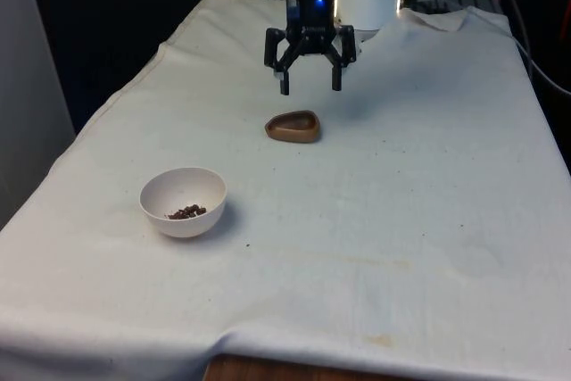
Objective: Pour the coffee beans from the cup into the bowl.
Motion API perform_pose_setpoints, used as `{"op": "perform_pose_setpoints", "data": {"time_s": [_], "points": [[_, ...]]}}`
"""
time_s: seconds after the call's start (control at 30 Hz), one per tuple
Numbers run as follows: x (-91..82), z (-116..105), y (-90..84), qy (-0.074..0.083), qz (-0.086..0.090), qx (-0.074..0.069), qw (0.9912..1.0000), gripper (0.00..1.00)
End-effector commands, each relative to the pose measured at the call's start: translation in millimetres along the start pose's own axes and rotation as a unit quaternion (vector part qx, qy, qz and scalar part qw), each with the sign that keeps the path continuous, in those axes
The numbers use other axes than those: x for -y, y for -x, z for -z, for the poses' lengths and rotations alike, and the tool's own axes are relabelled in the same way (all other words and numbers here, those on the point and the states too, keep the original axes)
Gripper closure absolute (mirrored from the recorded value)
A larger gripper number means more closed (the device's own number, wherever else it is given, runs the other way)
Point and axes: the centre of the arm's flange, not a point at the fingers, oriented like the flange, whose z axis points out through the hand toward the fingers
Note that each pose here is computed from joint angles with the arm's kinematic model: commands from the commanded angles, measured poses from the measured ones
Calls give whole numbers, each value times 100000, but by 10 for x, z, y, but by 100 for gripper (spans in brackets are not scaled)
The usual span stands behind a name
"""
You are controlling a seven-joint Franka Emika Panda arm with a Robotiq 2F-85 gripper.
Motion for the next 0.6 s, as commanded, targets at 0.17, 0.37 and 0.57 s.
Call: {"op": "perform_pose_setpoints", "data": {"time_s": [0.17, 0.37, 0.57], "points": [[-51, 62, -24, 829, 517, -233, 99995, 0], [-101, 168, -105, 1726, 1003, -1492, 99969, 0], [-131, 237, -158, 2334, 1321, -2320, 99937, 0]]}}
